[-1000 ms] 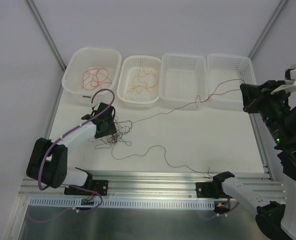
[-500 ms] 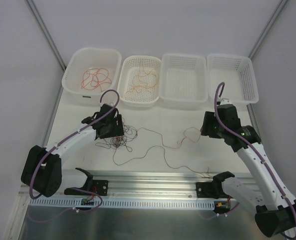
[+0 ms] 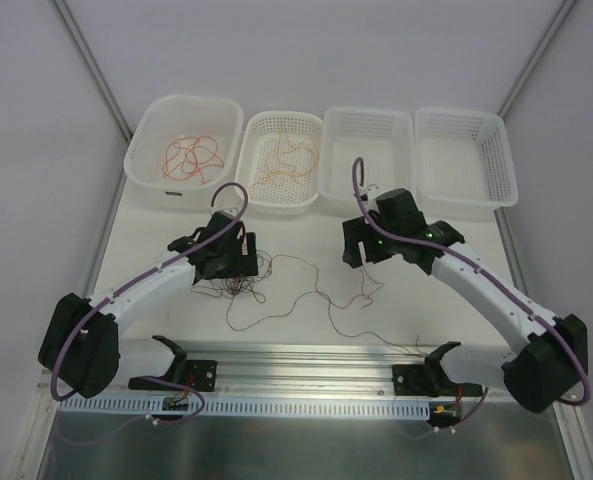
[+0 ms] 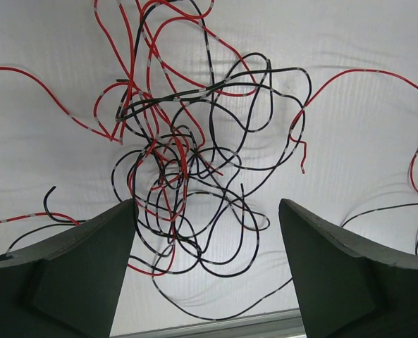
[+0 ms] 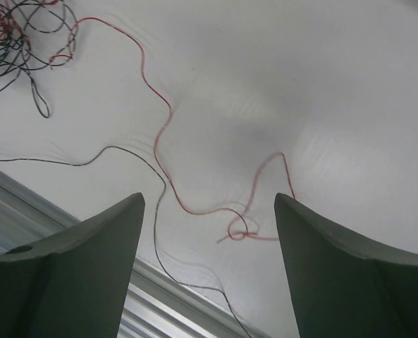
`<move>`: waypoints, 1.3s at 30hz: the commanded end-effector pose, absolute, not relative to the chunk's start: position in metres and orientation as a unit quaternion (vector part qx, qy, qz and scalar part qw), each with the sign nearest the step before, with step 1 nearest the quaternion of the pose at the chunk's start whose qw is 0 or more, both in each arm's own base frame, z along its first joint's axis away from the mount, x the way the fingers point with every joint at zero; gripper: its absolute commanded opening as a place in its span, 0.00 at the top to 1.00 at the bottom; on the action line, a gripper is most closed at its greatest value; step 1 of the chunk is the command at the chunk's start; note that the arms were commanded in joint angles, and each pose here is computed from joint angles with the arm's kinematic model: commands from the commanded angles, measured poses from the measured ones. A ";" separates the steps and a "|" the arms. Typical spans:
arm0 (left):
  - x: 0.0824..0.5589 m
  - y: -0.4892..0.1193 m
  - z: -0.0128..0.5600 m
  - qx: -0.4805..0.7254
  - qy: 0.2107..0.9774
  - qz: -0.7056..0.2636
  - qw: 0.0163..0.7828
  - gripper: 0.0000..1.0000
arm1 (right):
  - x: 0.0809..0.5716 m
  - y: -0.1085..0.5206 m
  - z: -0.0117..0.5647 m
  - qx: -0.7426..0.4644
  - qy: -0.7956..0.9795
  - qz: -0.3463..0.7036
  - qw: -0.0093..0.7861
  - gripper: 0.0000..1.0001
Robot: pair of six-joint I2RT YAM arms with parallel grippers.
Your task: Untangle the cables
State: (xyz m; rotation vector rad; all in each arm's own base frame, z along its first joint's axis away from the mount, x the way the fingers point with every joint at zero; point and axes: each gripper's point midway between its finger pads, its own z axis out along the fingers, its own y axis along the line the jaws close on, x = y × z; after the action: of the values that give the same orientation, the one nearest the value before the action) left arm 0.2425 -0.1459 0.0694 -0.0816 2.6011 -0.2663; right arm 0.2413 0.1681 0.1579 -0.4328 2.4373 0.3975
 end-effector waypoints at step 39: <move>0.238 -0.131 0.009 -0.084 0.976 -0.046 0.198 0.22 | 0.293 0.210 0.318 -0.157 0.810 0.271 0.495 0.99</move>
State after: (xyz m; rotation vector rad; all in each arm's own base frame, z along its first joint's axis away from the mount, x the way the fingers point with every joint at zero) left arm 0.2515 -0.1439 0.0192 -0.1776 2.6913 -0.1647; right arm 0.2976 0.2442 0.2753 -0.5273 2.0216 0.7028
